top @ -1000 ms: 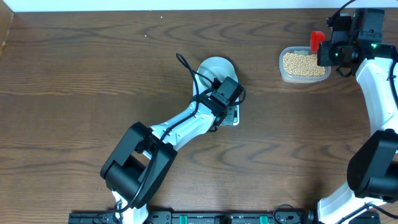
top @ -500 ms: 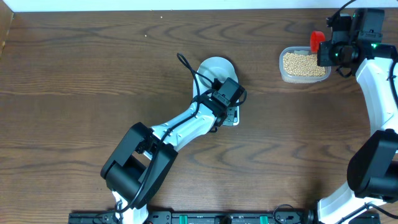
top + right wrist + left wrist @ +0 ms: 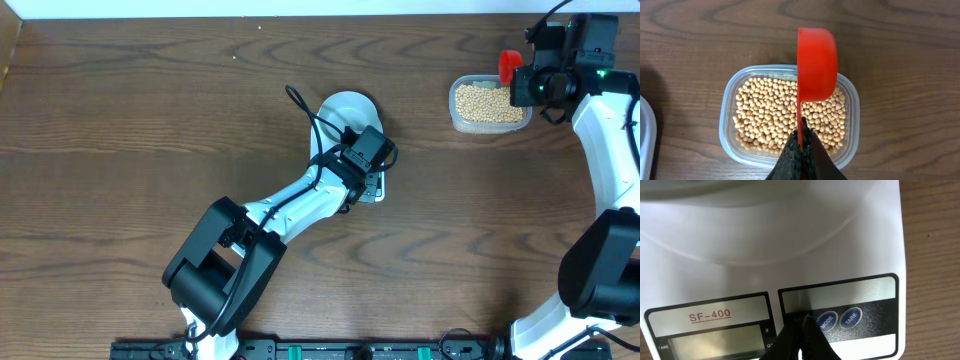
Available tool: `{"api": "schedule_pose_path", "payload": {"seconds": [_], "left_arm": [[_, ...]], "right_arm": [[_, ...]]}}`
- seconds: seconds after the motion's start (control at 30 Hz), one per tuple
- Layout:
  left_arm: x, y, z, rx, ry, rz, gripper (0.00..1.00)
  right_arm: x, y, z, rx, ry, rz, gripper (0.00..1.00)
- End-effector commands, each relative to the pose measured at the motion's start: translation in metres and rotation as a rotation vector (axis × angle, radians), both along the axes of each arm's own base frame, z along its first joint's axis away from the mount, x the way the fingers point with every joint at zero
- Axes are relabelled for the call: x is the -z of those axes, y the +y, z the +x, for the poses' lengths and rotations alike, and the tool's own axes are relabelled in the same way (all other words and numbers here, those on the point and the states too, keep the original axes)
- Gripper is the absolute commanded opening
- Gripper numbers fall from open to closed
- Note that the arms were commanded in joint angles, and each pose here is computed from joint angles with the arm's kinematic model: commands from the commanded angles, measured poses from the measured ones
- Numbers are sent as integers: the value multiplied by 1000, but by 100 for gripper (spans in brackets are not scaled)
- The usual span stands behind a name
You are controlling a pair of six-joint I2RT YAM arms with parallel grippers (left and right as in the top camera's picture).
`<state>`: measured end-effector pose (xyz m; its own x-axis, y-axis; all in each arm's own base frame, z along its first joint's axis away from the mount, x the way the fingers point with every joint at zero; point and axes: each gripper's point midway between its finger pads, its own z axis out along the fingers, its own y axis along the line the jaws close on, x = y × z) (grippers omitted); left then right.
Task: Scoop item into bowl and weigh 50g on scale
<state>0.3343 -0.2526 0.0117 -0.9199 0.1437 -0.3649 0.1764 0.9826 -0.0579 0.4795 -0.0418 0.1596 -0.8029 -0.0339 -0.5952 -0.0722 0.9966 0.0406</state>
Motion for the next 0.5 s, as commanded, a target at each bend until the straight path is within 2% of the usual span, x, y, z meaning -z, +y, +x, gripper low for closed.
{"api": "schedule_pose_path", "payload": {"seconds": [0.0,0.23,0.47], "left_arm": [[52,42,-21,-35,98,168,7],[10,19,5,70,-16,109,7],[-26,13,12,72,-88,54,7]], "right_arm": [[-15,-5,2,-1,-36,-18,1],[-15,-5,3,-1,-37,-18,1],[-15,-5,3,-1,-37,-18,1]]}}
